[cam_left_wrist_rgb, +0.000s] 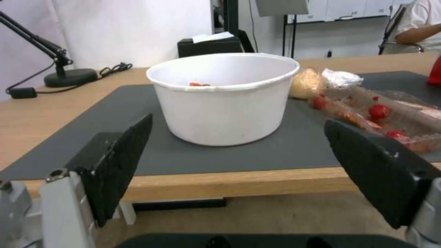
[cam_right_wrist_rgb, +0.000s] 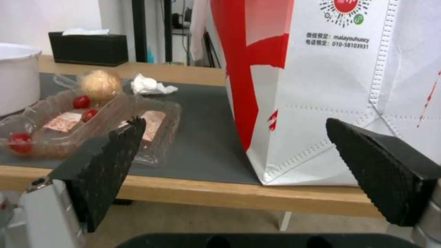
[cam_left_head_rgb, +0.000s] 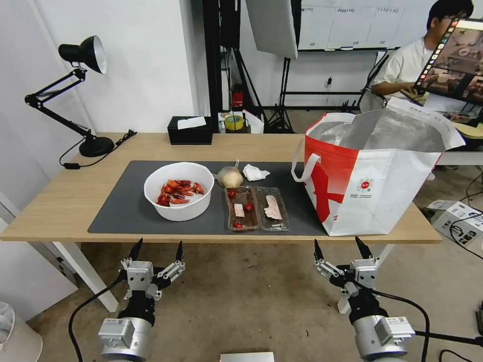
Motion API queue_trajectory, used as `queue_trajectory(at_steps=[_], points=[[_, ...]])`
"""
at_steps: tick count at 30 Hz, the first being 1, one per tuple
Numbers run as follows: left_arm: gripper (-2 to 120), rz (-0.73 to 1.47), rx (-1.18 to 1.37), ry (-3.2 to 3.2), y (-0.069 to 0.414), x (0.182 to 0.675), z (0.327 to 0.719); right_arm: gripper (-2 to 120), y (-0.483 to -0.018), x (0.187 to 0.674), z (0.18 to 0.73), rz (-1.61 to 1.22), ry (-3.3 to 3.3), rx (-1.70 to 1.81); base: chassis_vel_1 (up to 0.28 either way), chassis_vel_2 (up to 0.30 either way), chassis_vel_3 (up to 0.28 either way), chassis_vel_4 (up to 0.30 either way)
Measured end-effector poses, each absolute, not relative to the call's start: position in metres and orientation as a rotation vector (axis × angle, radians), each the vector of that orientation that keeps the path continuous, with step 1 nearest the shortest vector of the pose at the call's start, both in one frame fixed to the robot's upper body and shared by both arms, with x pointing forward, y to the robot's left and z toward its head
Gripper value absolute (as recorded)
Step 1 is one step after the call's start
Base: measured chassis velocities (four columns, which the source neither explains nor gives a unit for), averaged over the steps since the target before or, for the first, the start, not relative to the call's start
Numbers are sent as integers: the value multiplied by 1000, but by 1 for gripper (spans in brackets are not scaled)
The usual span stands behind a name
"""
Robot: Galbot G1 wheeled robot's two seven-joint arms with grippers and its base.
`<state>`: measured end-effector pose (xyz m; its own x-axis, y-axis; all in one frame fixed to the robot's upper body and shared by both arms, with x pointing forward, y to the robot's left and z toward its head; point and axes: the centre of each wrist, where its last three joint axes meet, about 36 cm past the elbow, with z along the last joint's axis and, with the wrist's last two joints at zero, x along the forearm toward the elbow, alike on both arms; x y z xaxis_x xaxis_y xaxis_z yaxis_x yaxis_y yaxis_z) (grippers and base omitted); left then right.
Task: Pick up the trash from the table and place it into the takeout bag.
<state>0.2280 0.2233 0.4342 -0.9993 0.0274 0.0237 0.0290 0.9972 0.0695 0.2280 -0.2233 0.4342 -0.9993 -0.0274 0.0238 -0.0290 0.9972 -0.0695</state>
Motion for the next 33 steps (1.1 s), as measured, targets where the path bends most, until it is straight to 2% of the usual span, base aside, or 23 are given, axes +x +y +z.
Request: queue_trajectory(at_steps=[33], points=[[100, -109, -44, -3117, 223, 228, 434, 100, -223, 228, 434, 109, -3117, 44, 0, 0, 0, 0]])
